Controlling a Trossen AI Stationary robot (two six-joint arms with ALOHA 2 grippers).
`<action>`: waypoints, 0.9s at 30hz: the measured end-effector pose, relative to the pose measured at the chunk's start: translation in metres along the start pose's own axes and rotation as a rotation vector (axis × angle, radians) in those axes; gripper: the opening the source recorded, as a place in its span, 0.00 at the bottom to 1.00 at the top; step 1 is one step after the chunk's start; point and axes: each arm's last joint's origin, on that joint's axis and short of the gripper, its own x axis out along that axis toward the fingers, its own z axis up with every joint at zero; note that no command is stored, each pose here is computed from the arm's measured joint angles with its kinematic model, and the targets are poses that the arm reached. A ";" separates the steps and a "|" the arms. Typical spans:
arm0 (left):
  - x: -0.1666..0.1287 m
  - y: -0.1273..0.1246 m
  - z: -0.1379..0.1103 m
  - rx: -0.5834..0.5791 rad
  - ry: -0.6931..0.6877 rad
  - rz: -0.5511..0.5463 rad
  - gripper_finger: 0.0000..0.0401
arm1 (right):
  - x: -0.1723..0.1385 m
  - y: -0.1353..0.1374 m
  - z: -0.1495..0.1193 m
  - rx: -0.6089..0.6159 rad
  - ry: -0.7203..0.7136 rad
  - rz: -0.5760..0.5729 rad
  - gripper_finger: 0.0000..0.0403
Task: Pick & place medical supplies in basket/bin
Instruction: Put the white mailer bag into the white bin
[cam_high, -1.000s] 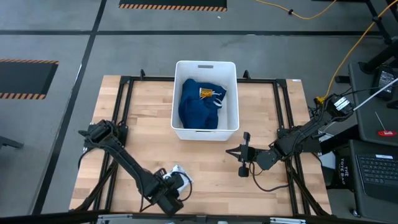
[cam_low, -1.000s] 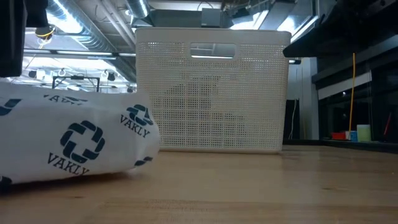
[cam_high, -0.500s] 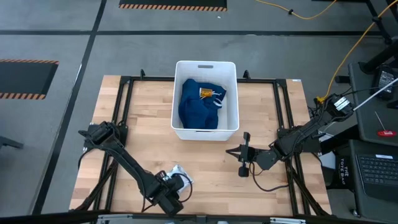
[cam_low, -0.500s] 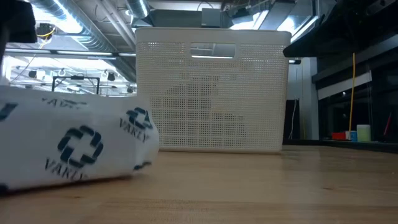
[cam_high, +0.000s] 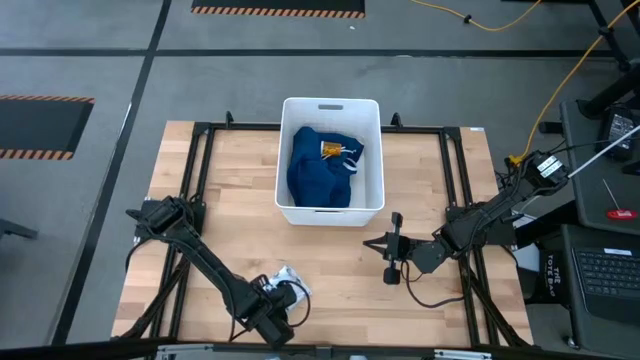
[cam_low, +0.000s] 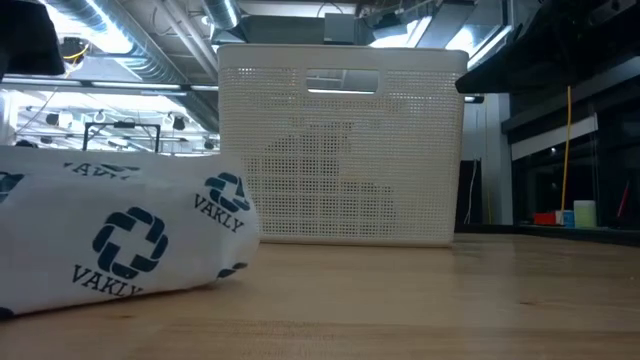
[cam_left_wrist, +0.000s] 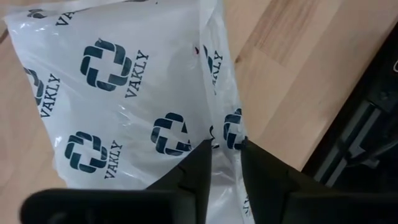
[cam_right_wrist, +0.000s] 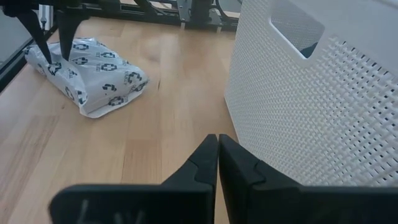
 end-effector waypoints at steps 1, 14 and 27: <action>0.000 0.000 0.000 0.001 0.000 0.000 0.18 | 0.000 0.000 0.000 0.000 0.000 0.000 0.04; 0.001 -0.002 0.000 -0.002 -0.002 -0.020 0.01 | 0.000 0.000 0.000 -0.004 0.000 0.000 0.04; 0.002 -0.009 0.001 0.061 0.021 -0.103 0.14 | 0.000 0.000 0.000 -0.004 0.001 0.000 0.04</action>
